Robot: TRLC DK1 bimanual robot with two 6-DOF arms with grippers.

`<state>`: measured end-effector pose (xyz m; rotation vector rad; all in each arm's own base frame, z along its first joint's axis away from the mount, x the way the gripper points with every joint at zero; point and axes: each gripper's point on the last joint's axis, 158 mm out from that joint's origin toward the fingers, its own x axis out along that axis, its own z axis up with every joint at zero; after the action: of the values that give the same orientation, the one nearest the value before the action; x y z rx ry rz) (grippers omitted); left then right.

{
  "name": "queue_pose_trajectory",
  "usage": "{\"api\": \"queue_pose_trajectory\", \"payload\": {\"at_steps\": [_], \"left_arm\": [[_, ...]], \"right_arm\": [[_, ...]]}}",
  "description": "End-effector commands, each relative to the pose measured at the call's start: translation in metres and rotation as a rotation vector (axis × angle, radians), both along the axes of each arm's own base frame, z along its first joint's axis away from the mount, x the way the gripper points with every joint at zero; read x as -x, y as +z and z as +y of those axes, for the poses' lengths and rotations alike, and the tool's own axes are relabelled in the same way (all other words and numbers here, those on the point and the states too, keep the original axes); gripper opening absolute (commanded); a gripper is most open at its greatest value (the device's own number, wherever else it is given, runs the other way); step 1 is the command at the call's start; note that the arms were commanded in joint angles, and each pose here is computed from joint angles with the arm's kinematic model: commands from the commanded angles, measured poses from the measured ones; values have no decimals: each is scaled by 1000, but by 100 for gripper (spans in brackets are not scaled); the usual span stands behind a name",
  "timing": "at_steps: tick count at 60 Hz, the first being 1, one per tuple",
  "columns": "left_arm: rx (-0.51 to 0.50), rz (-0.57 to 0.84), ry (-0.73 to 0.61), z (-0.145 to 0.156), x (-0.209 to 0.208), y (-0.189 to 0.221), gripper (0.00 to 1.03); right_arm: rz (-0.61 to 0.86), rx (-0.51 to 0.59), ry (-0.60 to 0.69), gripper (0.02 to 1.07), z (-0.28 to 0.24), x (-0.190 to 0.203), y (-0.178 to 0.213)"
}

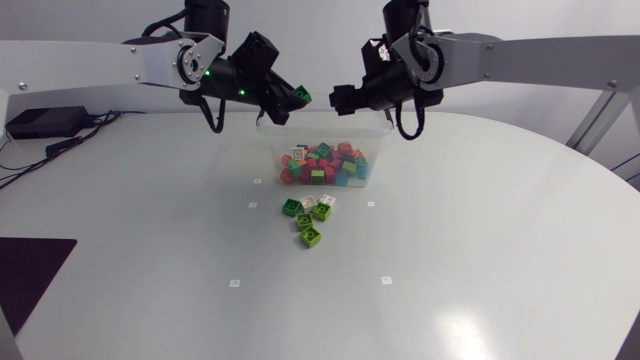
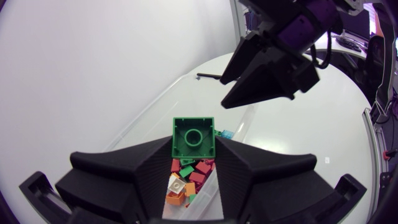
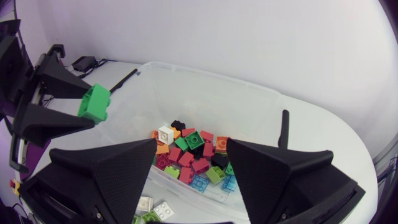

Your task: Place the duplo bricks in the container

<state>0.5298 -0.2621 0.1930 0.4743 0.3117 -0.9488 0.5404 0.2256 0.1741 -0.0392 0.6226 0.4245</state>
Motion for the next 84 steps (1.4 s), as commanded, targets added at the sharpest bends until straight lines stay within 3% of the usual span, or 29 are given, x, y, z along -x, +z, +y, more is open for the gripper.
{"api": "queue_pose_trajectory", "payload": {"at_steps": [1,16,28,33,41,45,66,84], "left_arm": [[26,12,26,-2,-17,-3,31],[46,12,79,-6,-53,-10,32],[46,17,105,-7,-64,-17,33],[44,25,120,-6,-69,-22,47],[36,43,123,-3,-65,-27,83],[32,47,125,1,-59,-24,92],[6,-10,125,32,-8,8,98],[-95,9,66,52,36,-12,98]], "right_arm": [[-37,-30,-30,88,-14,10,21],[-27,-20,-10,88,-27,45,17],[12,29,79,88,-11,82,-10],[36,64,130,88,1,99,-31],[90,108,177,88,10,113,-62],[112,136,199,88,12,115,-78],[192,233,300,88,24,133,-132],[328,294,380,88,53,179,-160]]}}
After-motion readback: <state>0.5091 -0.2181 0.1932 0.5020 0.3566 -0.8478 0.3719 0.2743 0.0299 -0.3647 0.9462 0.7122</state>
